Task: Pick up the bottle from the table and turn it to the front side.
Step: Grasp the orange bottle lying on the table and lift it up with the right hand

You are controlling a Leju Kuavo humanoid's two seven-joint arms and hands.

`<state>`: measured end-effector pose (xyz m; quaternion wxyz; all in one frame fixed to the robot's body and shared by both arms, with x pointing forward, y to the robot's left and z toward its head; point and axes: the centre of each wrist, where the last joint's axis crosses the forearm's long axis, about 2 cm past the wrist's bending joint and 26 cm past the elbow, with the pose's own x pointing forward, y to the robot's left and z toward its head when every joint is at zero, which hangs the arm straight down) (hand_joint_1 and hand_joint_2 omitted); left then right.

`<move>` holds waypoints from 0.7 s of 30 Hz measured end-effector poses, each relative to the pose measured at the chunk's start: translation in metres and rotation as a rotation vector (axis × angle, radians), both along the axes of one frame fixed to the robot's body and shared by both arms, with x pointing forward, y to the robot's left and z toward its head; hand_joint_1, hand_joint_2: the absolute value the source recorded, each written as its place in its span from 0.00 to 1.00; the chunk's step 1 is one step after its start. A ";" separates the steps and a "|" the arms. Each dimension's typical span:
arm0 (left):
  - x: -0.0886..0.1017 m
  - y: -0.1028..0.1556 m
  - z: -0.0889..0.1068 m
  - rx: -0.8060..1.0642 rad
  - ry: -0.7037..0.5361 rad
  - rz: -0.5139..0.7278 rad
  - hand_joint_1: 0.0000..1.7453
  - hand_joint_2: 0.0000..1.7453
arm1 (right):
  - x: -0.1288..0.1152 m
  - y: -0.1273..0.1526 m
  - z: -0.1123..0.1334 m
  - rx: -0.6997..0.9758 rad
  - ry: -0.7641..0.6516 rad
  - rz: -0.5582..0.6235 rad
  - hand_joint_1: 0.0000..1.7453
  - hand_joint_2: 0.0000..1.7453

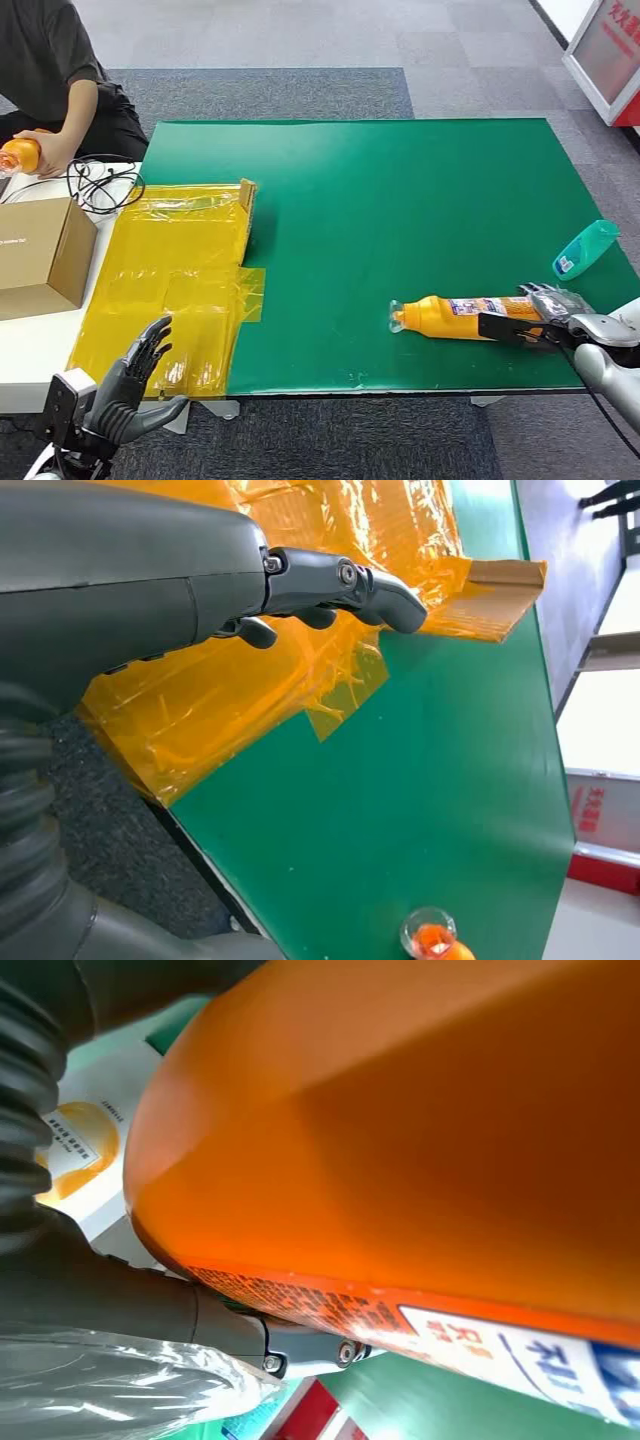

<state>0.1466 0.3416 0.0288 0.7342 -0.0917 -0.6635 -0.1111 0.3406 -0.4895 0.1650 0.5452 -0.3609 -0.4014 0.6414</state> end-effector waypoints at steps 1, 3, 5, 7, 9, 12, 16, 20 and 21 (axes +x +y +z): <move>0.000 0.000 0.000 -0.001 0.000 0.000 0.00 1.00 | 0.000 0.001 0.000 0.000 -0.002 0.001 0.82 1.00; 0.000 0.000 0.000 -0.002 0.000 0.002 0.00 1.00 | 0.001 0.002 -0.002 0.002 -0.006 0.002 0.91 1.00; 0.000 0.000 0.000 -0.003 -0.001 0.003 0.00 1.00 | 0.001 0.004 -0.003 0.004 -0.009 0.005 1.00 1.00; 0.000 0.000 0.000 -0.003 -0.001 0.004 0.00 1.00 | 0.002 0.005 -0.004 0.007 -0.011 0.006 1.00 1.00; 0.000 0.000 0.000 -0.002 -0.001 0.005 0.00 1.00 | 0.002 0.006 -0.004 0.009 -0.014 0.007 1.00 1.00; 0.000 0.001 0.000 -0.002 -0.001 0.005 0.00 1.00 | 0.002 0.007 -0.005 0.011 -0.020 0.008 1.00 1.00; 0.000 0.001 0.000 0.000 0.004 0.007 0.00 1.00 | 0.002 0.009 -0.006 0.008 -0.039 0.006 1.00 1.00; -0.002 0.000 -0.001 0.003 0.022 0.008 0.00 1.00 | -0.002 0.019 -0.010 0.002 -0.084 0.008 1.00 1.00; -0.003 0.000 -0.001 0.003 0.026 0.008 0.00 1.00 | -0.004 0.022 -0.010 0.002 -0.096 0.010 1.00 1.00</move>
